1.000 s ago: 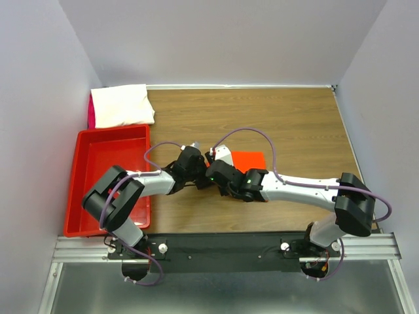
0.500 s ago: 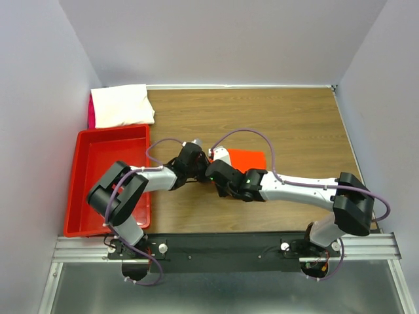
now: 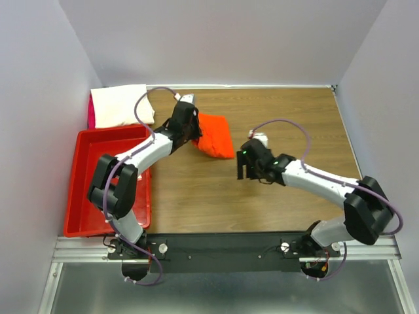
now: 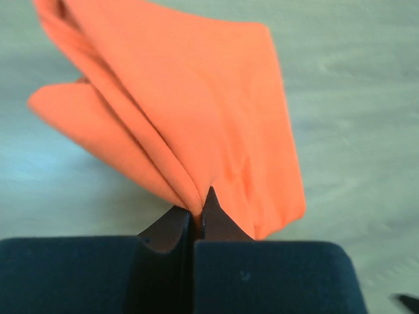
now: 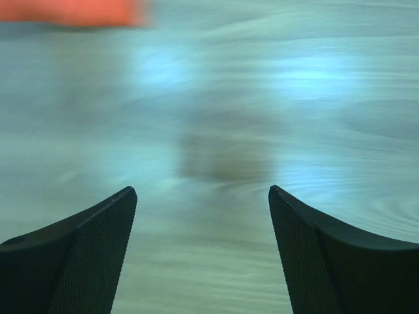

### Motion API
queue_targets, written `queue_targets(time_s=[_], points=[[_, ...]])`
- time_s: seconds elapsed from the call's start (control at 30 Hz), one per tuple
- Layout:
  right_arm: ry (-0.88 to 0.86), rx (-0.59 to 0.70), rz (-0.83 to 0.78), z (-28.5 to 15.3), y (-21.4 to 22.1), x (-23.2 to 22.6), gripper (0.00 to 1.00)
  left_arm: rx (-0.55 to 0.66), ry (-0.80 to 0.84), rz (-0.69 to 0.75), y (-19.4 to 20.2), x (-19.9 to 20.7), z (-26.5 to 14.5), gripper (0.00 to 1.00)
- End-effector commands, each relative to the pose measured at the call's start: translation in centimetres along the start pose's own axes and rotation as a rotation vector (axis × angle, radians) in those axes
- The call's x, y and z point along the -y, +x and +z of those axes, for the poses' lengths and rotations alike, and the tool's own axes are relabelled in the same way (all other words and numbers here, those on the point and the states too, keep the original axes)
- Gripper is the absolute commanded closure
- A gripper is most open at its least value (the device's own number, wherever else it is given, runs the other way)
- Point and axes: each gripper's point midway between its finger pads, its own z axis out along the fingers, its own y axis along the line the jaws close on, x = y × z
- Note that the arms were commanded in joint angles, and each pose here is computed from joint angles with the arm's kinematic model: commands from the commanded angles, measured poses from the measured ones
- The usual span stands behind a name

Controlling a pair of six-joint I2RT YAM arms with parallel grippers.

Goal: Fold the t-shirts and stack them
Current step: Neatly place the folded tshirt to the corner

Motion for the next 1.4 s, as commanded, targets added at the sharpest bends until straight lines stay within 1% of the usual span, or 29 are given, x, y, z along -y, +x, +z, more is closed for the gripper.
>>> queue_targets(time_s=[0.0, 0.03, 0.07, 0.13, 0.17, 0.23, 0.27, 0.3, 0.33, 0.37, 0.4, 0.43, 0.5, 0.53, 0.6, 0.77, 0.8, 0.83, 0.9, 0.93, 0.97, 1.2, 1.23, 1.37], points=[[0.073, -0.034, 0.190, 0.1, -0.7, 6.9, 0.09, 0.060, -0.217, 0.220, -4.6, -4.2, -2.0, 1.00], [0.078, -0.041, 0.218, 0.2, -0.7, 7.8, 0.08, 0.072, -0.243, 0.259, -5.5, -4.8, -2.4, 1.00], [0.058, -0.062, 0.234, 0.3, -0.5, 8.1, 0.07, 0.110, -0.290, 0.266, -7.7, -5.7, -2.9, 1.00], [0.064, -0.072, 0.276, 0.5, -0.7, 9.4, 0.07, 0.115, -0.341, 0.313, -9.3, -7.2, -3.4, 1.00], [0.050, -0.080, 0.278, 0.6, -0.6, 9.2, 0.06, 0.139, -0.370, 0.315, -11.0, -8.2, -3.7, 1.00], [0.044, -0.088, 0.280, 0.6, -0.5, 9.2, 0.06, 0.135, -0.398, 0.362, -12.9, -10.0, -3.4, 1.00], [0.045, -0.089, 0.280, 0.7, -0.5, 9.2, 0.05, 0.131, -0.395, 0.390, -13.2, -9.9, -3.1, 1.00], [0.036, -0.093, 0.279, 0.6, -0.4, 9.0, 0.04, 0.117, -0.427, 0.393, -13.8, -11.6, -3.0, 1.00], [0.036, -0.093, 0.279, 0.6, -0.4, 9.1, 0.04, 0.132, -0.425, 0.427, -15.4, -11.8, -3.1, 1.00], [0.031, -0.093, 0.277, 0.6, -0.4, 9.1, 0.03, 0.097, -0.439, 0.433, -15.1, -13.1, -1.9, 1.00], [0.021, -0.102, 0.273, 0.5, -0.1, 8.9, 0.03, 0.090, -0.461, 0.426, -15.8, -14.6, -1.8, 1.00], [0.015, -0.098, 0.271, 0.4, -0.2, 8.9, 0.03, 0.065, -0.461, 0.434, -16.1, -15.3, -1.1, 1.00], [0.005, -0.104, 0.266, 0.1, 0.1, 8.8, 0.03, 0.056, -0.472, 0.446, -16.8, -16.4, -0.7, 1.00], [0.000, -0.099, 0.266, -0.1, 0.0, 8.7, 0.03, 0.069, -0.481, 0.455, -18.1, -16.8, -0.9, 1.00], [0.005, -0.100, 0.259, -0.2, 0.0, 8.8, 0.03, 0.046, -0.480, 0.454, -18.1, -17.8, 0.1, 1.00], [0.031, -0.098, 0.242, -0.4, -0.9, 9.2, 0.03, 0.069, -0.426, 0.431, -21.1, -19.9, 1.8, 1.00], [0.038, -0.109, 0.242, -0.4, -0.8, 9.3, 0.03, 0.058, -0.424, 0.432, -21.2, -20.3, 1.9, 1.00], [0.039, -0.108, 0.235, -0.4, -1.0, 9.3, 0.03, 0.095, -0.410, 0.436, -23.0, -20.1, 1.6, 1.00], [0.045, -0.116, 0.230, -0.4, -1.2, 9.3, 0.03, 0.082, -0.418, 0.431, -23.2, -21.6, 2.1, 1.00], [0.047, -0.122, 0.226, -0.4, -1.2, 9.3, 0.03, 0.088, -0.421, 0.436, -24.1, -21.6, 1.6, 1.00], [0.054, -0.129, 0.222, -0.4, -1.5, 9.3, 0.03, 0.081, -0.414, 0.440, -24.0, -21.8, 1.7, 1.00], [0.098, -0.125, 0.215, -1.1, -3.4, 9.7, 0.03, 0.086, -0.456, 0.428, -25.7, -25.6, -2.5, 1.00], [0.109, -0.123, 0.214, -1.4, -3.8, 9.9, 0.04, 0.084, -0.483, 0.399, -25.9, -27.1, -3.5, 1.00], [0.126, -0.107, 0.223, -2.2, -4.8, 10.1, 0.04, 0.068, -0.564, 0.379, -26.0, -30.7, -5.5, 1.00]])
